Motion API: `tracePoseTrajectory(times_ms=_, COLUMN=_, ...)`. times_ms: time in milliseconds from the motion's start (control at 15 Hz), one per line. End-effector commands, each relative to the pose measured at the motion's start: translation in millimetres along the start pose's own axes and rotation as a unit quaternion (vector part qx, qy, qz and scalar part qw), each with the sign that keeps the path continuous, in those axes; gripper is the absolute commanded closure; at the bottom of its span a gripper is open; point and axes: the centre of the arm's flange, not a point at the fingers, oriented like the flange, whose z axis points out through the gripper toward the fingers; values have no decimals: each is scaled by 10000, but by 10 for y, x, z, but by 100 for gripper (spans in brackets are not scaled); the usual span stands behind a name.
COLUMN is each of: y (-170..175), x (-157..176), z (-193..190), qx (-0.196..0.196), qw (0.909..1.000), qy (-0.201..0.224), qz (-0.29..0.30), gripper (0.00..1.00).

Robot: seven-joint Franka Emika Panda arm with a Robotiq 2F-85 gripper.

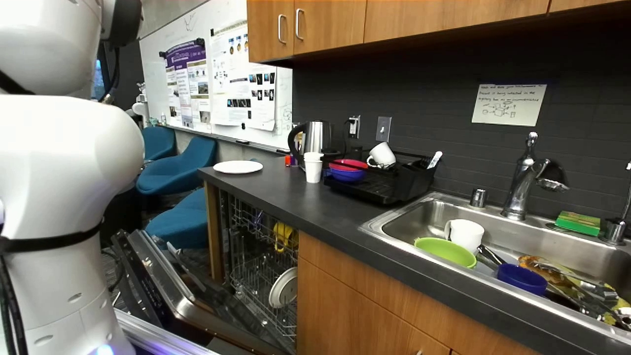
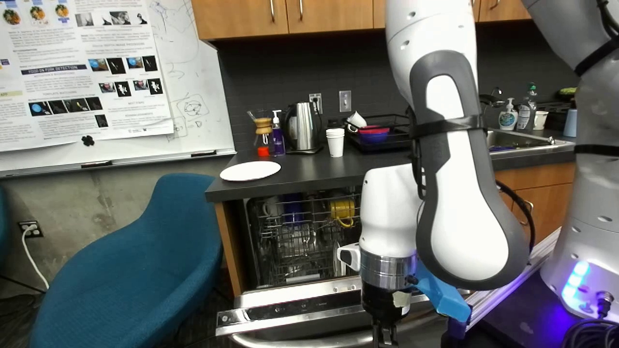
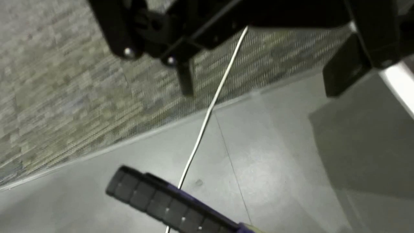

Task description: Close the dishwasher.

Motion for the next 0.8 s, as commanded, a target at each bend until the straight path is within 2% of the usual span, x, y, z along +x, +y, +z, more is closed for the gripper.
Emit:
tracePoseTrajectory(times_ms=0, y=151, x=52, z=175, qx=-203, qw=9997, qy=135, qz=-69, gripper=0)
tracePoseTrajectory(times_ms=733, y=630, x=286, z=96, qx=-760, qw=9962, qy=418, qz=-87, gripper=0)
